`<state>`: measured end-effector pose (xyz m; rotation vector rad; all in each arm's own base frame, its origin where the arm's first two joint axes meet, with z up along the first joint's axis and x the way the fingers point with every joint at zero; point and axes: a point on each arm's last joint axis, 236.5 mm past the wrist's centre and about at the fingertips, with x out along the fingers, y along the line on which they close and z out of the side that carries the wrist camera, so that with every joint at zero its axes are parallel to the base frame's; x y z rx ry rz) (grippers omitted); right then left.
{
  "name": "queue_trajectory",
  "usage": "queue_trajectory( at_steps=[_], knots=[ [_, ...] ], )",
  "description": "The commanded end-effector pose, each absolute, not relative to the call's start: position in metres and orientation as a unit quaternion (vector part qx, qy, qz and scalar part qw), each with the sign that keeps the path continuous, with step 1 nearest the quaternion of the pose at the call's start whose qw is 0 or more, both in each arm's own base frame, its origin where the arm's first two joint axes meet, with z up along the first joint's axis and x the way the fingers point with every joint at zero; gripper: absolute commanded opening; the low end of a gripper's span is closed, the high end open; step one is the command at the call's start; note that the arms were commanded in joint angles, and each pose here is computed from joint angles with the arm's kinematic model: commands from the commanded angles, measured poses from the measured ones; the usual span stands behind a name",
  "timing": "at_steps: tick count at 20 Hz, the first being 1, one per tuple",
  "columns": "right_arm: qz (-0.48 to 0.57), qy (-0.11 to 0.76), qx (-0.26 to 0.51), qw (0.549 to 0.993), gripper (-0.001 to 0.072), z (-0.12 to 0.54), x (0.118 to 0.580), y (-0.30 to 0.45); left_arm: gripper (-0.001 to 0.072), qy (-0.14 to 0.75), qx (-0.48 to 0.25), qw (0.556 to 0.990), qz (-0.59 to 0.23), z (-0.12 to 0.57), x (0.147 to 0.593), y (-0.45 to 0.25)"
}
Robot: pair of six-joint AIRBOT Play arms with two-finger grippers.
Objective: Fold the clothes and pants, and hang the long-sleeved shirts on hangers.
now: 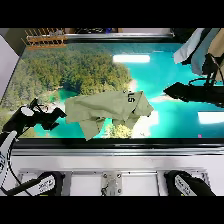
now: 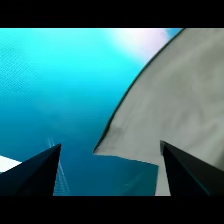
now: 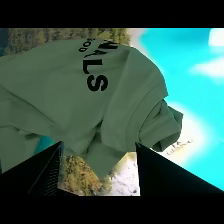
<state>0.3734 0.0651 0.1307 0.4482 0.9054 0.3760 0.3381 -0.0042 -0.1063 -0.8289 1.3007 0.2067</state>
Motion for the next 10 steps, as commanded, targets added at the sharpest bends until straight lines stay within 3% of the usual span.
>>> queue_trajectory(
  at_steps=[1,3,4,5,6,10],
  knots=[
    [0.188,0.459,0.204,0.844,0.0485,0.110,0.371,0.076,0.0679,0.600,-0.402,0.690,0.054,-0.116,0.347,-0.028],
    [0.188,0.484,0.213,0.828,0.0485,0.088,0.365,0.082,0.0677,0.609,-0.386,0.691,0.040,-0.118,0.353,-0.038],
    [0.182,0.503,0.222,0.816,0.0486,0.071,0.359,0.084,0.0560,0.609,-0.382,0.694,0.035,-0.116,0.357,-0.042],
    [0.174,0.523,0.228,0.803,0.0485,0.053,0.352,0.086,0.0236,0.605,-0.378,0.700,0.030,-0.112,0.364,-0.043],
    [0.161,0.545,0.234,0.789,0.0485,0.030,0.343,0.088,0.0001,0.598,-0.375,0.708,0.024,-0.105,0.372,-0.044],
    [0.113,0.607,0.264,0.741,0.0485,-0.058,0.312,0.116,0.0005,0.587,-0.358,0.726,-0.005,-0.081,0.391,-0.045]
  ],
)
